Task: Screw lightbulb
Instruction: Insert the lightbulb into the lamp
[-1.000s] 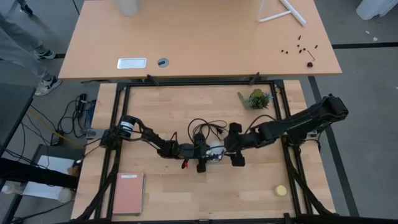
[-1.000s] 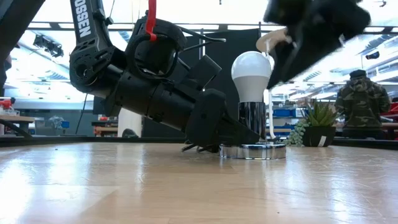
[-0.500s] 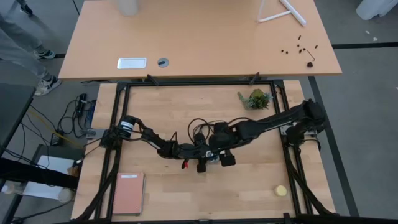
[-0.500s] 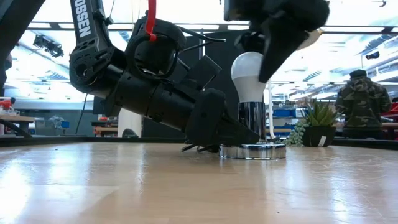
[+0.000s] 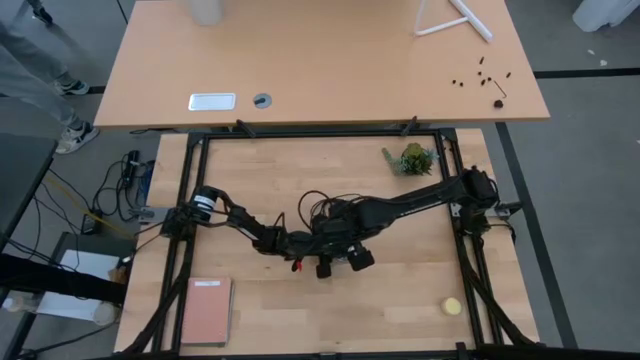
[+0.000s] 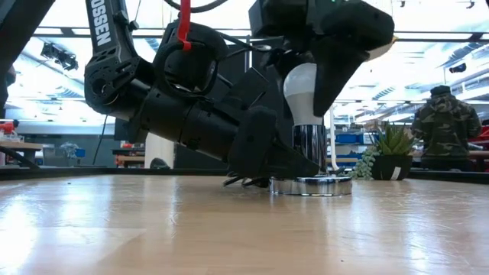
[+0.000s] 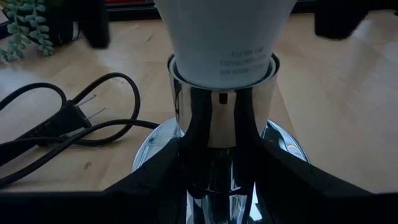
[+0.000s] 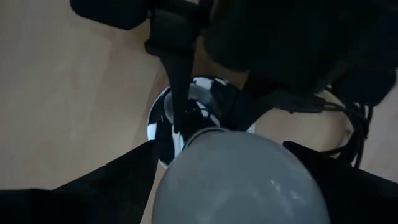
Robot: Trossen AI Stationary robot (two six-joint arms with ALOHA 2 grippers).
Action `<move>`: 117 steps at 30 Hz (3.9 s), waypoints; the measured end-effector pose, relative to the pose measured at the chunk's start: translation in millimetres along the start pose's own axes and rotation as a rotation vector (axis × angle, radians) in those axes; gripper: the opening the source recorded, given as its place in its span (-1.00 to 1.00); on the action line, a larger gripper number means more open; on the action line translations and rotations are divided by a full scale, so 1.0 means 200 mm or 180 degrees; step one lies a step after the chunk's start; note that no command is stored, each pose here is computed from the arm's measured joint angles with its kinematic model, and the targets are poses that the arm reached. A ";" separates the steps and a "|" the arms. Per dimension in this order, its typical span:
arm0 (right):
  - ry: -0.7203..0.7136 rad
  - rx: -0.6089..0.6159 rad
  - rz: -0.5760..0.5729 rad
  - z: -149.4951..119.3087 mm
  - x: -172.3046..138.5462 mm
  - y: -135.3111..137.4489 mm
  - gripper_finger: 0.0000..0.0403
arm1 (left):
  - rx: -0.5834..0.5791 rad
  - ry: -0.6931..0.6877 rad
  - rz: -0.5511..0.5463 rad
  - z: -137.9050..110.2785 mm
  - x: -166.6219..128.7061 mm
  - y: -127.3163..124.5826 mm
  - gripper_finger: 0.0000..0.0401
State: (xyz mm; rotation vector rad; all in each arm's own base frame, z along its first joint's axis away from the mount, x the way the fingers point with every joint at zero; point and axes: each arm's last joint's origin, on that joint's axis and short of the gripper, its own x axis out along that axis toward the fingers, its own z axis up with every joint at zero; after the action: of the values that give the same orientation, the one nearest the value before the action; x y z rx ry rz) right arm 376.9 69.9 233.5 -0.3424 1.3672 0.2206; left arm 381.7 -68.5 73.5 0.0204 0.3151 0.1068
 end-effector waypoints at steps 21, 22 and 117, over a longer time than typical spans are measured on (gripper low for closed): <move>0.0164 0.0239 0.0325 0.00 0.02 -0.08 0.28 | -0.0004 0.0001 -0.0001 0.00 0.00 0.00 -0.03; 0.0169 0.0289 0.0324 0.00 0.02 -0.09 0.30 | -0.0005 0.0000 -0.0001 0.00 0.00 0.00 -0.03; -0.3086 0.1661 -0.0536 -0.68 0.29 0.23 0.85 | -0.0220 0.0003 0.0032 0.00 -0.01 -0.02 -0.03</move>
State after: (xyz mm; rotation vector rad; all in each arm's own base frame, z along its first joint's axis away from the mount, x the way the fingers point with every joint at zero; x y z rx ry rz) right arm 248.0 61.1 149.3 0.1014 0.3969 -0.1161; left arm 380.8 -72.1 73.2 -0.0466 0.3120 0.1277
